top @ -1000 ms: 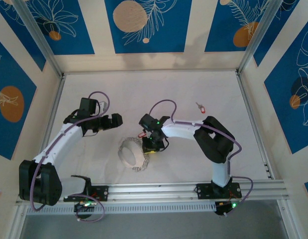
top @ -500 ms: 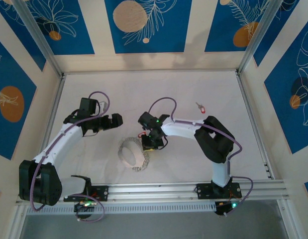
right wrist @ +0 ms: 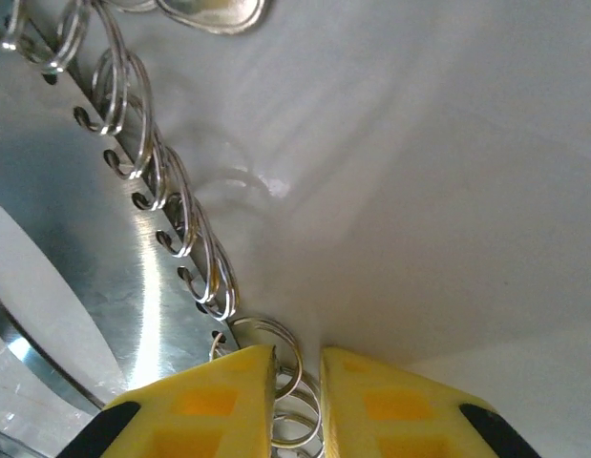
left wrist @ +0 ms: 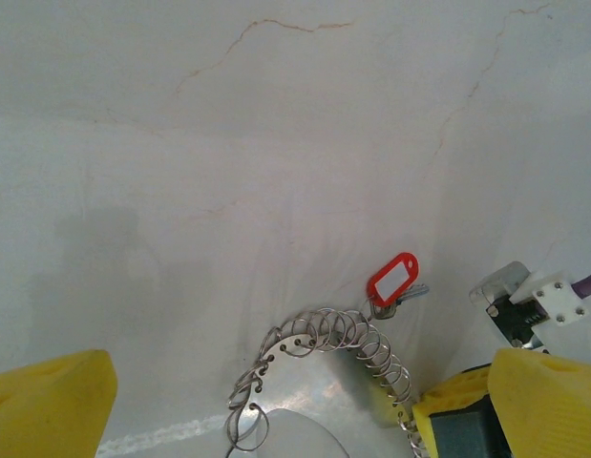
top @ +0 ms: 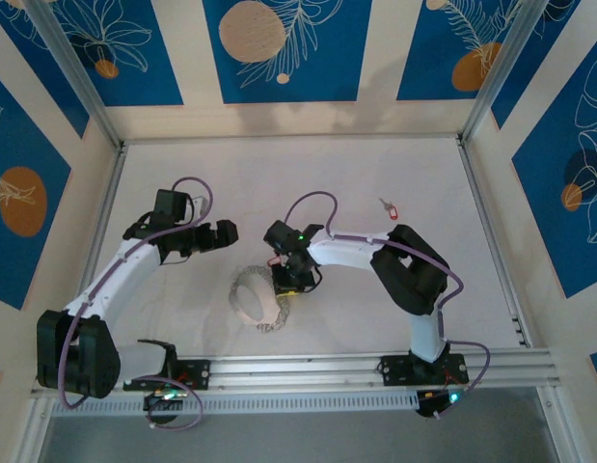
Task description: Put the keys on the keyring
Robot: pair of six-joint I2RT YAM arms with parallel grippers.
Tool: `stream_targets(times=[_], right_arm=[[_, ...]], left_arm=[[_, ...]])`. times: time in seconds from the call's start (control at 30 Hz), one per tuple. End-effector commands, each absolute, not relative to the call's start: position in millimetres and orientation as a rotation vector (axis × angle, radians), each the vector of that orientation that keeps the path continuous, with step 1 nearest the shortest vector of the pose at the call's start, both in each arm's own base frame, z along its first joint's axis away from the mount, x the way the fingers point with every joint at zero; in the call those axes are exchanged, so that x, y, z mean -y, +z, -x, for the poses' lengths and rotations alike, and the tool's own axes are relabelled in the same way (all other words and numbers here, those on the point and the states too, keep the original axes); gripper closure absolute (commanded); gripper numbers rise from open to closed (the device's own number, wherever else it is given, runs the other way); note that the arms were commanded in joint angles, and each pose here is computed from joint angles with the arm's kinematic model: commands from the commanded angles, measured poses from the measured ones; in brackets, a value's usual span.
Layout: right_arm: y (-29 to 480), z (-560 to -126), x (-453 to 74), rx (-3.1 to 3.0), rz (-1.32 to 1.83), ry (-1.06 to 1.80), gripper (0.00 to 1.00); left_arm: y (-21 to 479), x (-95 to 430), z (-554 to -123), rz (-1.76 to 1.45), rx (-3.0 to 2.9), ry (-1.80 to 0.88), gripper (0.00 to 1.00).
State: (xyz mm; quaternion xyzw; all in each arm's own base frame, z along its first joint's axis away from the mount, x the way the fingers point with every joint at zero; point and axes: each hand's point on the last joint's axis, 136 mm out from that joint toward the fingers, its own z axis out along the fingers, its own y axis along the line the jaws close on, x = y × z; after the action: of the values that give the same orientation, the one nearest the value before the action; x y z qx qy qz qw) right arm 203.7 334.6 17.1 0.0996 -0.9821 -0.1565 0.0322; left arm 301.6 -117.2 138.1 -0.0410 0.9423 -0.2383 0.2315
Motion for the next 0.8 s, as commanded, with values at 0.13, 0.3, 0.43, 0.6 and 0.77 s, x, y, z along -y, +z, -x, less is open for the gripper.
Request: stream_targets(times=[0.13,0.3,0.43,0.6,0.77], right_arm=[[4.7,-207.2,-315.3,3.112,-0.330,-0.136,0.81],[8.5,-211.1,-305.4,3.177,-0.343,0.067,0.83],[9.6,-217.0,-295.8,3.203,-0.319,0.175,0.83],[11.7,-231.1,-283.3,3.251,-0.298,0.315,0.80],[14.3,-243.3,-286.4,3.300,-0.349,0.314,0.86]], left_arm=[[137.6,118.7,-301.4,0.110,-2.580,-0.681,0.00],[140.4,118.8,-300.4,0.108,-2.571,-0.683,0.00],[139.5,118.6,-299.9,0.116,-2.572,-0.685,0.00],[140.8,116.3,-300.0,0.127,-2.562,-0.672,0.00],[140.7,115.6,-300.4,0.131,-2.561,-0.667,0.00]])
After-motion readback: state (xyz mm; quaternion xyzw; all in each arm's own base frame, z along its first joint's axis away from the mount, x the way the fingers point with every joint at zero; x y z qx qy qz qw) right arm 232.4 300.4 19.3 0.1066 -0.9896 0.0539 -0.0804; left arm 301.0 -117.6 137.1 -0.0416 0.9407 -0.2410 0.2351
